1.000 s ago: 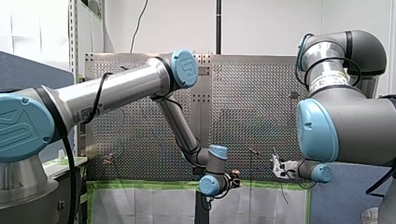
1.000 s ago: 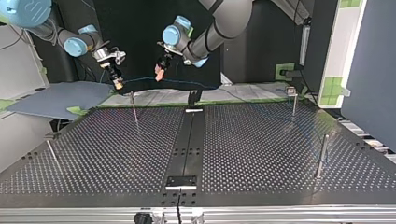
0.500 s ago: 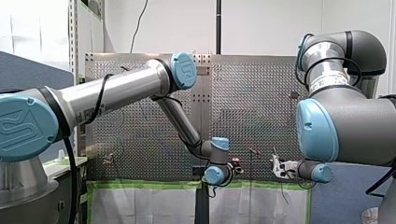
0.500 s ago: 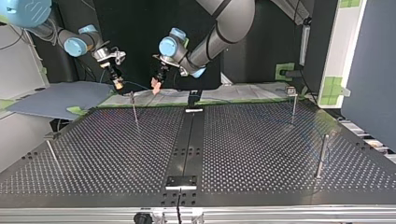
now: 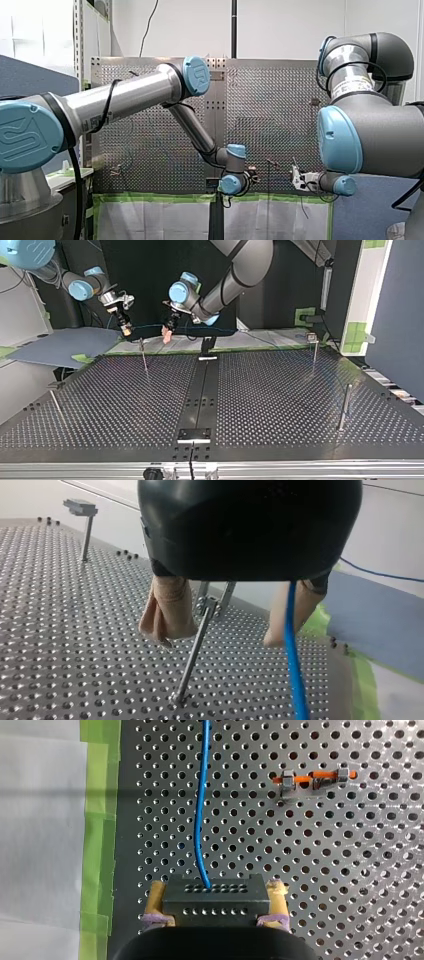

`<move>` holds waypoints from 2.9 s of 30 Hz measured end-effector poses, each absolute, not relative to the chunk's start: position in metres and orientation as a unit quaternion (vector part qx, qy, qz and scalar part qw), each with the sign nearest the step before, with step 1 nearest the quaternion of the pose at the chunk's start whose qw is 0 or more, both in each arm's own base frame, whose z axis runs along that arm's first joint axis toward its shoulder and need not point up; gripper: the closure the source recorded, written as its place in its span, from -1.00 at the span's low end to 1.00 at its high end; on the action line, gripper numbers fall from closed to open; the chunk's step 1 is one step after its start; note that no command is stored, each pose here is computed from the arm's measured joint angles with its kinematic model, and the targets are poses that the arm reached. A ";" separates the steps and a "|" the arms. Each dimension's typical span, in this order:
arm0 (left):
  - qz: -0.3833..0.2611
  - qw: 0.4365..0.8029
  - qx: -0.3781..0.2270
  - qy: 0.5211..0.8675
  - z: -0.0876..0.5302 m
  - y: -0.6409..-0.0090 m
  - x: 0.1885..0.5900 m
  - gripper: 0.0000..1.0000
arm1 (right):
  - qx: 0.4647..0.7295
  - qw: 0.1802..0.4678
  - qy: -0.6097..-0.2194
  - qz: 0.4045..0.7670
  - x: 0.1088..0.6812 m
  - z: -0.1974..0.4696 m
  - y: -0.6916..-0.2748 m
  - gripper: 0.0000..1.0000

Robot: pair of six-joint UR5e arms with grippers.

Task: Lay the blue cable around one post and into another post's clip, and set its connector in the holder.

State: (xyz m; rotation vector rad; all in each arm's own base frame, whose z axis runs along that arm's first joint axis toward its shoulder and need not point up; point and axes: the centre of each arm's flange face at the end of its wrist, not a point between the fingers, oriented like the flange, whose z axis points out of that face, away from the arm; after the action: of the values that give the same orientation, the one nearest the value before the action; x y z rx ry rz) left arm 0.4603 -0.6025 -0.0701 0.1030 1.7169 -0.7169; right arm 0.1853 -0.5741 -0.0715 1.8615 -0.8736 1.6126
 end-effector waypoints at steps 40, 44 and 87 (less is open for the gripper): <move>-0.340 0.626 0.076 0.698 -0.055 -0.615 0.475 1.00 | 0.670 0.285 -0.349 0.590 0.164 -0.055 -0.615 1.00; -0.340 0.630 0.081 0.694 -0.052 -0.618 0.476 1.00 | 0.666 0.285 -0.352 0.593 0.163 -0.053 -0.620 1.00; -0.339 0.625 0.076 0.699 -0.056 -0.609 0.491 1.00 | 0.629 0.306 -0.380 0.605 0.157 -0.040 -0.646 1.00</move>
State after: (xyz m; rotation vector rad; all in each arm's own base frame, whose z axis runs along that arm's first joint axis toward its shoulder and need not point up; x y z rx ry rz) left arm 0.4912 -0.6093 -0.0561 0.1737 1.6042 -0.7775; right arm 0.1569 -0.6463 -0.0398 1.6641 -1.0064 1.6004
